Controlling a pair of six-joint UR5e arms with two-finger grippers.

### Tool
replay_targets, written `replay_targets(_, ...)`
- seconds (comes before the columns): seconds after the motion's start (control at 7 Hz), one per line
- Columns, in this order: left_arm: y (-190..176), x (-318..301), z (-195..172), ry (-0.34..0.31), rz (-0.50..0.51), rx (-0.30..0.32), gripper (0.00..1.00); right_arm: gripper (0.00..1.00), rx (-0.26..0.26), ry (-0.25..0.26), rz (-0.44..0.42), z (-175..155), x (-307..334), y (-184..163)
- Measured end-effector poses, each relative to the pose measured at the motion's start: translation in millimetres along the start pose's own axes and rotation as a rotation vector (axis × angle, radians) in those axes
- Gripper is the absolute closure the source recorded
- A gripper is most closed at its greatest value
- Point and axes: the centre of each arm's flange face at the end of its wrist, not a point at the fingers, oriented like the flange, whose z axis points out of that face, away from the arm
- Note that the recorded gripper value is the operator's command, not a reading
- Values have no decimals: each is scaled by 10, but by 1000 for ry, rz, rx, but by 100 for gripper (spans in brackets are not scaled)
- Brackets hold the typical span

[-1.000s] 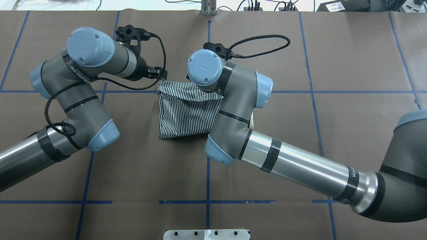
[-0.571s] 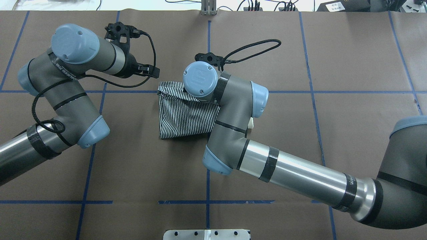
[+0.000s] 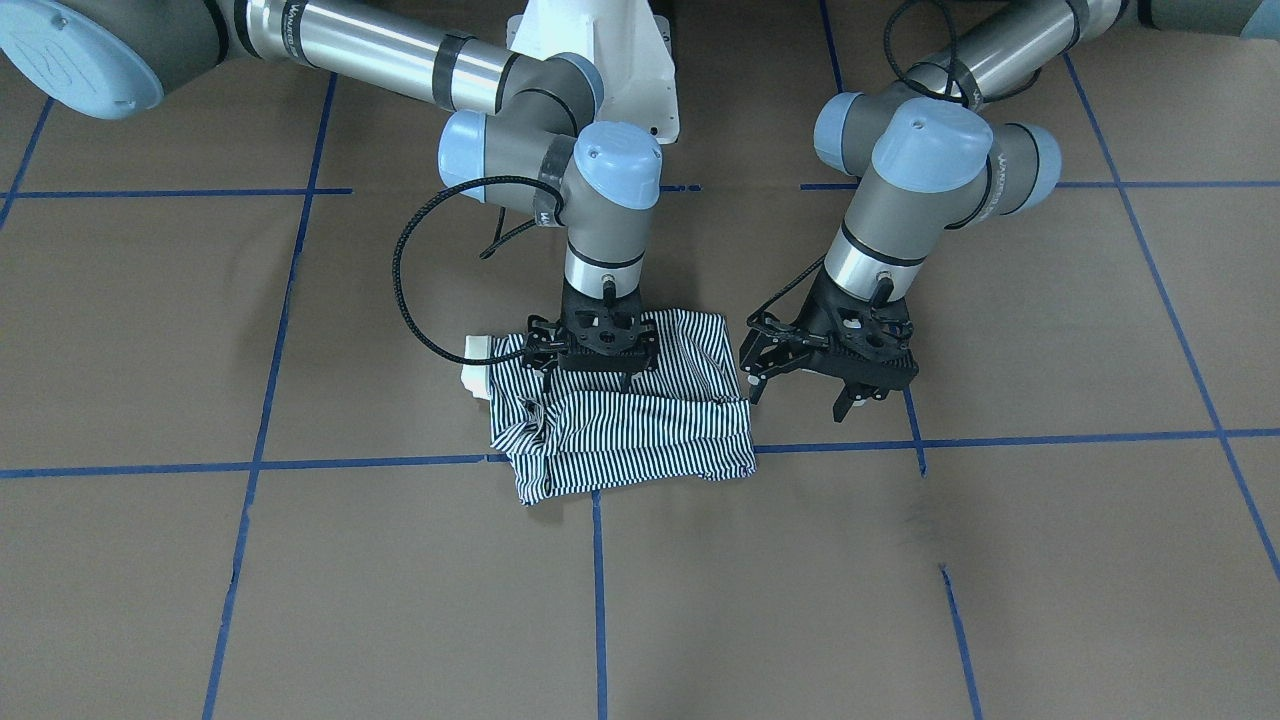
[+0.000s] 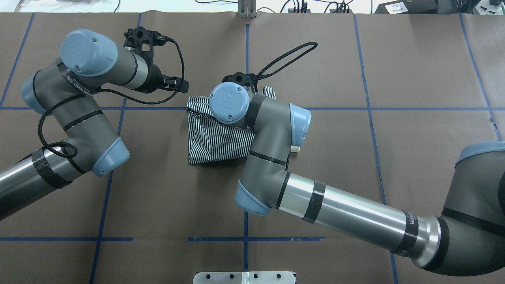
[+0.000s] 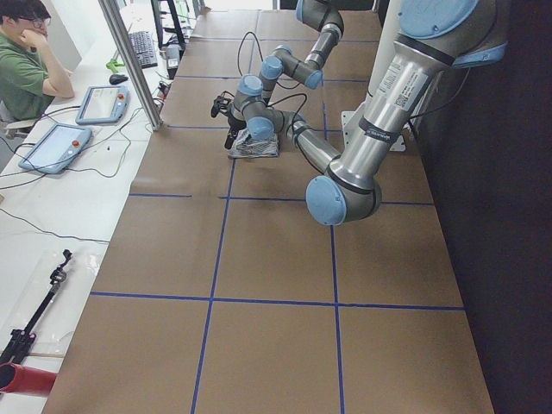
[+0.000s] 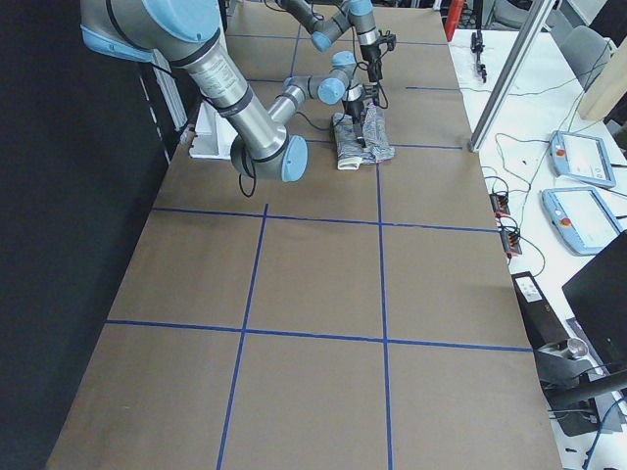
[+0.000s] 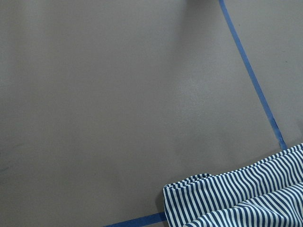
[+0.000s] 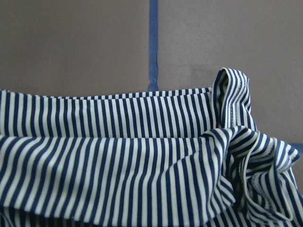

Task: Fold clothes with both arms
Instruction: 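Press the right gripper down on the folded bundle while the left gripper withdraws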

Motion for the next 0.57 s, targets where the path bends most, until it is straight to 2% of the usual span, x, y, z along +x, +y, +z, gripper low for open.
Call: replay_targets(0.57,5,-4,0,0,-2,0,0,0,-12,4,-42,90,-48,161)
